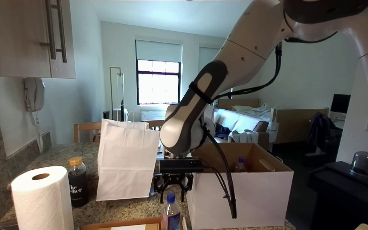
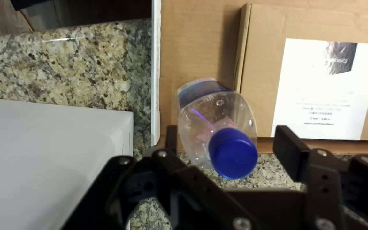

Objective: Put the water bottles in the white storage box.

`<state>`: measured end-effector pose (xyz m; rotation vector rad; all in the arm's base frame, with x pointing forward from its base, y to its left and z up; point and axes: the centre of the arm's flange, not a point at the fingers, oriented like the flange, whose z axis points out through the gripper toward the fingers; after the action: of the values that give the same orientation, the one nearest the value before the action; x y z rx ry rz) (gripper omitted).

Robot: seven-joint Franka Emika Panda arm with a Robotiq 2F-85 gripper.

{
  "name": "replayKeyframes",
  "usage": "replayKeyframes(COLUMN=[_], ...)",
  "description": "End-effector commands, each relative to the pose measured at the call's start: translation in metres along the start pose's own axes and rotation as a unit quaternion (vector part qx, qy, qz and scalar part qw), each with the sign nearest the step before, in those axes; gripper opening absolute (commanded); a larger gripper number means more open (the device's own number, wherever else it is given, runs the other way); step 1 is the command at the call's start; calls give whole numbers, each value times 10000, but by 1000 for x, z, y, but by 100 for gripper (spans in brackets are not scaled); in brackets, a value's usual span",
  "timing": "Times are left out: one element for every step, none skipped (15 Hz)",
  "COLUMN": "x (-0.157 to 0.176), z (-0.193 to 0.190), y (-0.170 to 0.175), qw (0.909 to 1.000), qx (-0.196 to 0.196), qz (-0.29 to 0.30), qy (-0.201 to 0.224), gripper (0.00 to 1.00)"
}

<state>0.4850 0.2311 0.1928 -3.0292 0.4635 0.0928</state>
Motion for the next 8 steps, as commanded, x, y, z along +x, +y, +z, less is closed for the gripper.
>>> replayKeyframes(x=[-1,-1,-1,-1,-1,-1,0,0], z=[6,7,8,9,9,10,9,9], y=[5,6,7,9,10,10,11,12], qw=[9999,9999,9999,9999,9999,9999,9999,9998], qx=[87,84,76,62,47,38,32,31], qz=[78,84,97,109,118,127,151,163], qy=[32,33,27,28,31,39,65,69], gripper=[48,42,34,29,21,16,12,13])
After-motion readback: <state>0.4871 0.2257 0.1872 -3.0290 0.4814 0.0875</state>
